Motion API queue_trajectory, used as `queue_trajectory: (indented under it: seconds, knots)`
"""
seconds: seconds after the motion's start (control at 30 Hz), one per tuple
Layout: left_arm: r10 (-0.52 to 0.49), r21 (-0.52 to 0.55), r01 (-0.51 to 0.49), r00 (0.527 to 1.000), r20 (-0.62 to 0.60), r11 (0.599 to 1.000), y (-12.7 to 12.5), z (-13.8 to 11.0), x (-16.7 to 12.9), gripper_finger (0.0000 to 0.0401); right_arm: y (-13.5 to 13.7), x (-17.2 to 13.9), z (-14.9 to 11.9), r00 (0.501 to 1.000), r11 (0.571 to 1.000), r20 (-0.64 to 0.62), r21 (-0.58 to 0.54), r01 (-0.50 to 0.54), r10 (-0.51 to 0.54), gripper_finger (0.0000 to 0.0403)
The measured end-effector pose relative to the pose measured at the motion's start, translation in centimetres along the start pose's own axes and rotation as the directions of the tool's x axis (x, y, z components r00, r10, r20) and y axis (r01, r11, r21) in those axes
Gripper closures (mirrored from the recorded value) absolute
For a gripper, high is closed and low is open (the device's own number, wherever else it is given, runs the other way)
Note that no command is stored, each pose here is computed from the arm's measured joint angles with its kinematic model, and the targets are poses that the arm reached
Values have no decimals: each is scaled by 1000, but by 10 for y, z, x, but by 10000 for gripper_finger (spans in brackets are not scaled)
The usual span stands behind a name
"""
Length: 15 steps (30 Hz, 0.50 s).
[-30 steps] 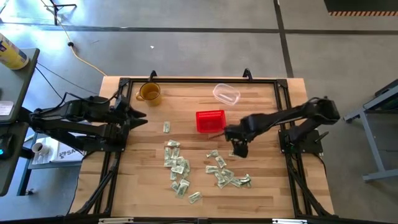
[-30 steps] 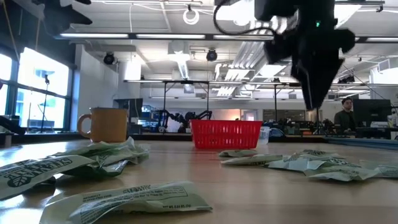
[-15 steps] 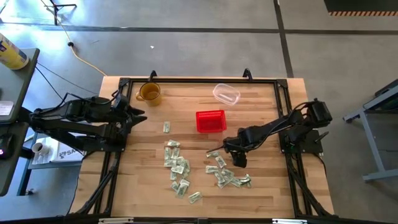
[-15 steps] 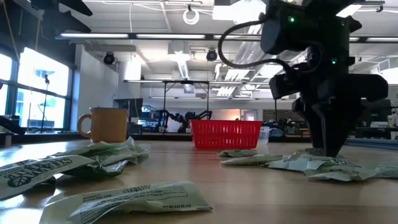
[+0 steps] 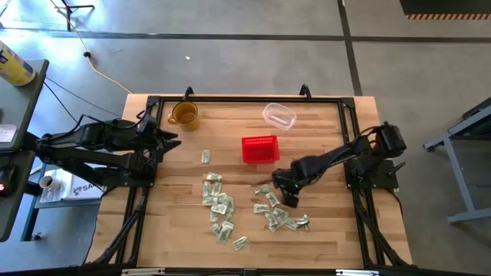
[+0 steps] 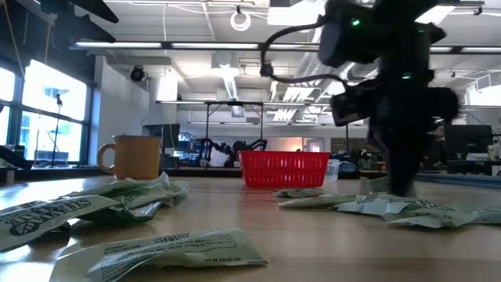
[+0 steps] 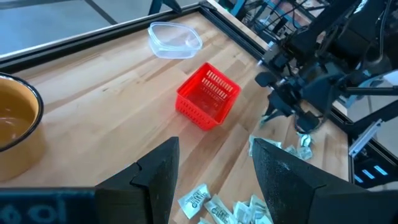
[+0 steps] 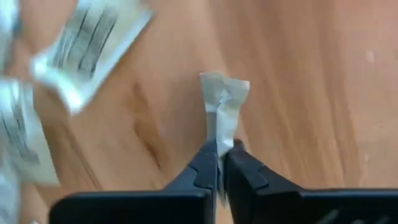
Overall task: Pick and place items into bin
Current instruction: Put the white packet into the red basket
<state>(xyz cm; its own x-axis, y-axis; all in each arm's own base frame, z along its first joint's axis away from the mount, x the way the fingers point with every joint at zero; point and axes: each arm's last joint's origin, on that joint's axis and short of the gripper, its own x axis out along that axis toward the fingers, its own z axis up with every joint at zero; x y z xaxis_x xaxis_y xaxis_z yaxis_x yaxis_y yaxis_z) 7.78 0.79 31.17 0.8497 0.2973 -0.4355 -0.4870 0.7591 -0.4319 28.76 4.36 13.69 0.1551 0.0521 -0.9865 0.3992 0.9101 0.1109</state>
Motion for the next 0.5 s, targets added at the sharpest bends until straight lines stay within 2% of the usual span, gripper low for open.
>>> queue_trajectory:
  seconds: [0.1, 0.23, 0.37, 0.5]
  knots:
    - [6, 0, -6, 1000, 5, 1000, 0, 0, 0, 164, -7, -18, 26, 996, 992, 76, 108, -58, 50, 384]
    - [6, 0, -6, 1000, 6, 1000, 0, 0, 0, 164, -12, -74, 65, 950, 987, 284, 58, -152, 129, 398]
    - [6, 2, -6, 1000, 5, 1000, 0, 0, 0, 164, -35, -112, 95, 894, 993, 447, 95, -72, 22, 392]
    - [14, 23, -13, 1000, -3, 1000, 0, 0, 1, 164, -77, -96, 119, 908, 973, 413, 231, -31, -69, 394]
